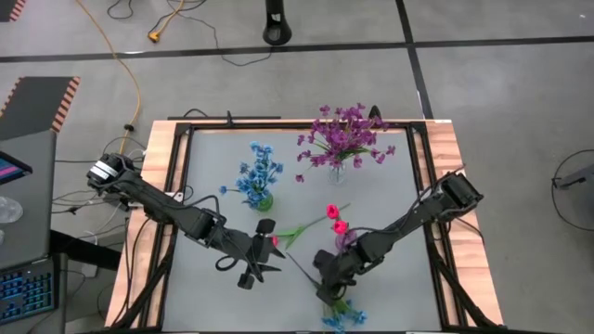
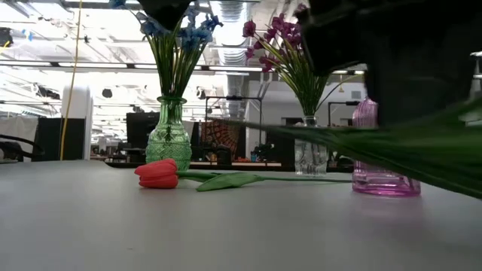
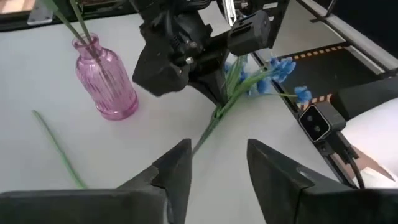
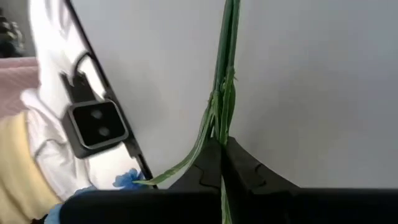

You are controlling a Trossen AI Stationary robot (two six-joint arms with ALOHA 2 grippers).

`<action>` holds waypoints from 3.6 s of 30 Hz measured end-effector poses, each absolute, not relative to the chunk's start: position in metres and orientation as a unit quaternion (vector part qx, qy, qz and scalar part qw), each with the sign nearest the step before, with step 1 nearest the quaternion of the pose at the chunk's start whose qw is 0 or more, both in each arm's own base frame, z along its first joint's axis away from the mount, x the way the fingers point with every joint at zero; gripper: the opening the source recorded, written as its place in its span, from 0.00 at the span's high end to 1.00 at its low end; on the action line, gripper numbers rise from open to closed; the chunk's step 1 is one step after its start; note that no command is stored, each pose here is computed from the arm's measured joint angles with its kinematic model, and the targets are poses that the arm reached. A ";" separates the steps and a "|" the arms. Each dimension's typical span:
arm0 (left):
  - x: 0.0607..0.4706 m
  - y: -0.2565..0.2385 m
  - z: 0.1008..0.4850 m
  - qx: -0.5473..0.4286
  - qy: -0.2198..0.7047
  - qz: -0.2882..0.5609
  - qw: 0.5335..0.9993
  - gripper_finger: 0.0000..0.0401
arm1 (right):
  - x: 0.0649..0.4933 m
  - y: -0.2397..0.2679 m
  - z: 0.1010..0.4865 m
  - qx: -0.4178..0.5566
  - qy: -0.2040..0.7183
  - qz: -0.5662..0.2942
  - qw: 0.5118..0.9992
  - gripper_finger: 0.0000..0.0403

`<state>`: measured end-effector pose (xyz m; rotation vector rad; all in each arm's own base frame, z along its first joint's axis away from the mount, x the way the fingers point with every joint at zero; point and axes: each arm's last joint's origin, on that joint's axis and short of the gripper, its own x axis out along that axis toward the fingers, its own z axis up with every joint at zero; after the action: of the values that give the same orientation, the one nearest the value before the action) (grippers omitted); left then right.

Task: Sort flowers into vase by color
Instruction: Put the blue flowers into the green flower vase

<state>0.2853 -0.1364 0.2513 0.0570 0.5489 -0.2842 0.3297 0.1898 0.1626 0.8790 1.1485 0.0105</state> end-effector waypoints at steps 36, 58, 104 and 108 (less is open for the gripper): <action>0.286 -0.140 0.255 0.166 0.225 -0.165 0.946 0.55 | 0.385 0.145 0.206 0.688 0.353 0.083 0.629 0.93; 0.277 -0.153 0.253 0.203 0.227 -0.200 0.931 0.58 | 0.390 0.138 0.215 0.739 0.332 0.096 0.579 0.92; 0.278 -0.155 0.256 0.206 0.209 -0.215 0.931 0.95 | 0.393 0.134 0.225 0.758 0.297 0.124 0.567 0.92; 0.278 -0.155 0.255 0.207 0.209 -0.216 0.931 0.98 | 0.393 0.134 0.224 0.758 0.298 0.123 0.567 0.92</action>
<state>0.2784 -0.1550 0.2555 0.4229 0.4286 -0.4420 0.3934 0.1341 0.2244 1.7807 0.6997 0.2897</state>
